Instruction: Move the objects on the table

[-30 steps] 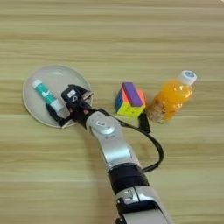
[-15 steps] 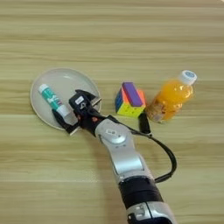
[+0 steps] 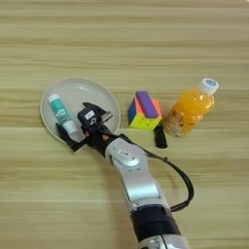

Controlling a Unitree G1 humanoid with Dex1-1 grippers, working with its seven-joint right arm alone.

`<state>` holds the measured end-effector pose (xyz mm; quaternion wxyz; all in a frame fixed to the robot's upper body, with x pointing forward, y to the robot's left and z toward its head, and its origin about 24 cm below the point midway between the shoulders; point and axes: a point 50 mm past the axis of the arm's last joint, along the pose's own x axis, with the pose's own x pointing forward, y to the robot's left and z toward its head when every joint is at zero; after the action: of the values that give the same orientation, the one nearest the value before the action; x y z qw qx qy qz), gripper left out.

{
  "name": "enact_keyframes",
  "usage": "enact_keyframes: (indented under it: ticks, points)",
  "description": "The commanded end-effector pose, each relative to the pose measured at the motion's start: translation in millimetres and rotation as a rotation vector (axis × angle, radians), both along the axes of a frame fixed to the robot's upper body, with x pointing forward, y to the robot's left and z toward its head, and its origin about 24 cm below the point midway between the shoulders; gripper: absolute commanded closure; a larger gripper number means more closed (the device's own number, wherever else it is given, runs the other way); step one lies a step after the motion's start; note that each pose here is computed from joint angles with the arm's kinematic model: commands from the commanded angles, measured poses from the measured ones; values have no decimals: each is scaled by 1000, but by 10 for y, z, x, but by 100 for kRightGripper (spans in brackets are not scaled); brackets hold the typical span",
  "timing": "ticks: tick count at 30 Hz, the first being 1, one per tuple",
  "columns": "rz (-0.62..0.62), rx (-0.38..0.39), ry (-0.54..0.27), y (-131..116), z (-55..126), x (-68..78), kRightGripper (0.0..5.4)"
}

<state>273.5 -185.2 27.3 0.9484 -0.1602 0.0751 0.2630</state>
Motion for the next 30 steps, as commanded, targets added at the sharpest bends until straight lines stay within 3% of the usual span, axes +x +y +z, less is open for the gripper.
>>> enact_keyframes:
  ticks: [1, 16, 30]
  points:
    - [-6, 5, -136, -7, 293, 122, 3]
    - [-5, 30, -234, 36, 440, 144, 3]
    - [-89, 79, -391, -115, 783, 81, 3]
